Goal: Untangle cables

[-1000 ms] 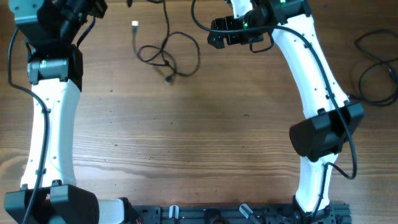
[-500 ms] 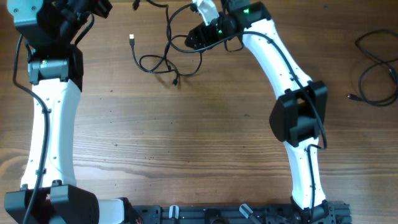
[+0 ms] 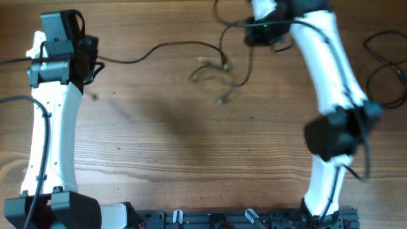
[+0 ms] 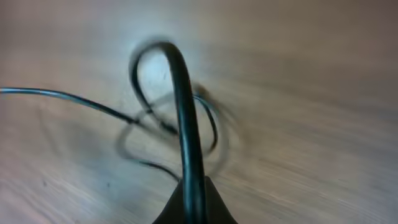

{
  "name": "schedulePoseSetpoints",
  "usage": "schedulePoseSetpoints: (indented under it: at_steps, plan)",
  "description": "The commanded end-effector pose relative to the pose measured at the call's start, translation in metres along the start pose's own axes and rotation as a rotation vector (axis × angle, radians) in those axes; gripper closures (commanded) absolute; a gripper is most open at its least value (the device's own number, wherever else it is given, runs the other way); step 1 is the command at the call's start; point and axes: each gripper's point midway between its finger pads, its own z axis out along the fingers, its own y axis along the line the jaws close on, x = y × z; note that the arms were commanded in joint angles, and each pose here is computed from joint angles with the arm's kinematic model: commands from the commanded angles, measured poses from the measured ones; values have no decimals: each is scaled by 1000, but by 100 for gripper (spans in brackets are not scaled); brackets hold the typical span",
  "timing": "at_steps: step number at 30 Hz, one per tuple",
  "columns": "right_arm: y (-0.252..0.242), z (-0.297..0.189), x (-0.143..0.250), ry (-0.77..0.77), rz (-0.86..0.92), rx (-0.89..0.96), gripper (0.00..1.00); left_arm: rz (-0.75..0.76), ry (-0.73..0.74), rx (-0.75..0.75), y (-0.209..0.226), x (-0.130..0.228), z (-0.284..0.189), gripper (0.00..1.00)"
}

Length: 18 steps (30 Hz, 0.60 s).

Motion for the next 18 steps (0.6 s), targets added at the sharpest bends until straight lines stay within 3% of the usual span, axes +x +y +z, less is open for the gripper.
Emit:
schedulePoseSetpoints:
  at_steps: [1, 5, 8, 13, 18]
  plan:
    - [-23, -107, -21, -254, 102, 86, 96, 107, -329, -243, 41, -56, -9, 96]
    - [-79, -250, -38, -664, 261, 205, 96, 163, -320, -316, 49, -50, 10, 96]
    - [-122, -330, -38, -905, 329, 347, 96, 180, -303, -344, 53, -44, 23, 96]
    - [-187, -406, -21, -1102, 422, 561, 96, 185, -299, -354, 55, -42, 27, 96]
    - [-249, -454, 10, -1190, 567, 845, 96, 187, -373, -381, 57, -55, 22, 96]
